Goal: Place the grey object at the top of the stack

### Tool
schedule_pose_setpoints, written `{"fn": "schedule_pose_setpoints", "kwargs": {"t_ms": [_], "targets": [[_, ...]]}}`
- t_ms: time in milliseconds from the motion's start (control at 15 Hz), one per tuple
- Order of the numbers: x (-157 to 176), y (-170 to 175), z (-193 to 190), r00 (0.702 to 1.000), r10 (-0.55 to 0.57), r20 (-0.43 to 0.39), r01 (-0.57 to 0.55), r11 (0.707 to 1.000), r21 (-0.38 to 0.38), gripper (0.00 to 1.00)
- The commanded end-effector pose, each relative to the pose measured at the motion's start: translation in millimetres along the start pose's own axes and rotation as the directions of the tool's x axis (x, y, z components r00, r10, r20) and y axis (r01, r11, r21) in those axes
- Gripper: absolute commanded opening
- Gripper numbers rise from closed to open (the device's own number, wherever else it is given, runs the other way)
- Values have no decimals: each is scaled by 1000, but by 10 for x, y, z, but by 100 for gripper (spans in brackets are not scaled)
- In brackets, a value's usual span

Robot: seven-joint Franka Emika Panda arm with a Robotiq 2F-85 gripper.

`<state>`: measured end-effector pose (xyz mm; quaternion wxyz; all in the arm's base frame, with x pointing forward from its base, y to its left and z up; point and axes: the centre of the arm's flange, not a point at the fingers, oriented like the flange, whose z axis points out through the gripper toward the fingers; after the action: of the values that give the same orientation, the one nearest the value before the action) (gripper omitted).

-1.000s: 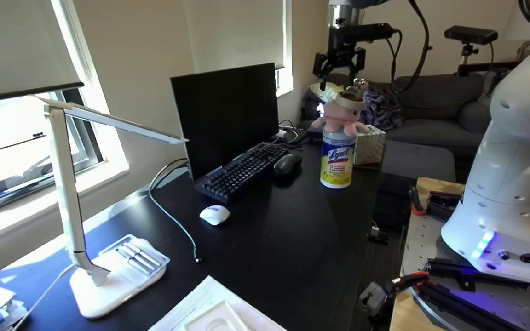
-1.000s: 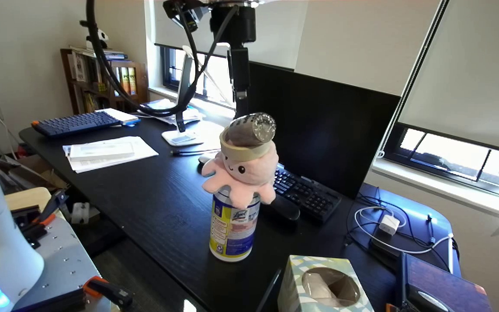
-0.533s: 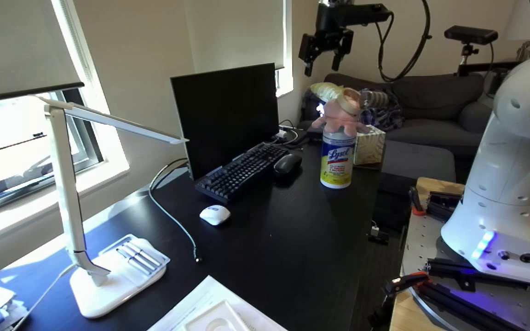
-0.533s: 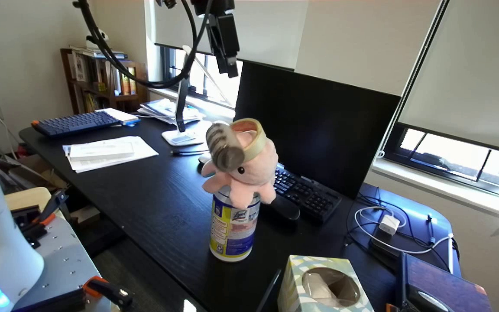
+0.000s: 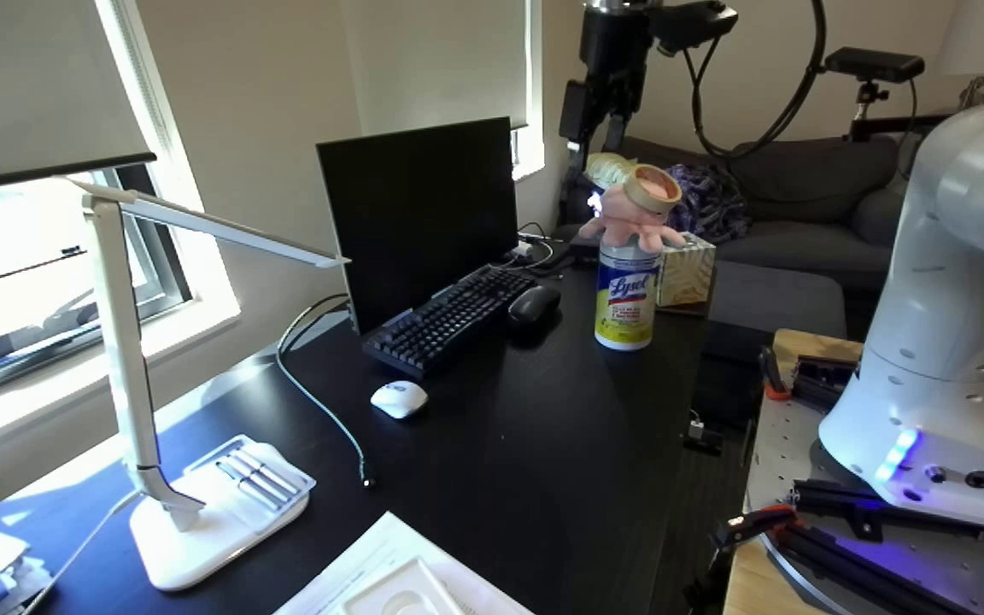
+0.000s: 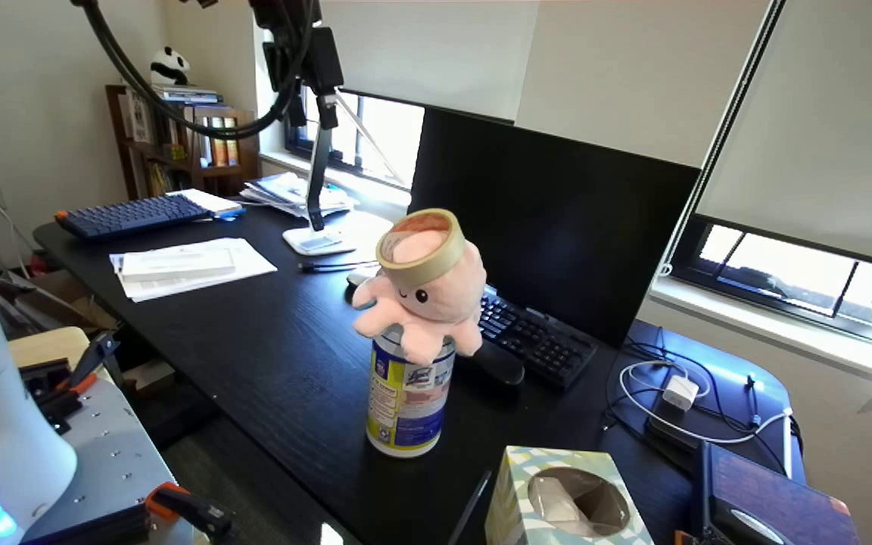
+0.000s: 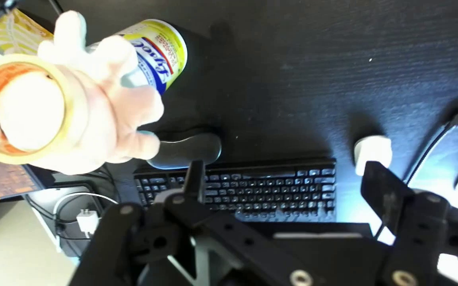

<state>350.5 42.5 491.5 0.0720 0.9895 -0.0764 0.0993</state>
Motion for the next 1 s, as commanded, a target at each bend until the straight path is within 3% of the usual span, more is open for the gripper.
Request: {"fn": "schedule_pose_setpoints", "kwargs": {"t_ms": [0,200,933], "targets": [[-44,-58,30,999,-48,10,48,999,6,100],[-96,-115,74,994,-109,23,108,994,14,100],[-95,-108,73,993,-114,23,114,993,17,100]]}}
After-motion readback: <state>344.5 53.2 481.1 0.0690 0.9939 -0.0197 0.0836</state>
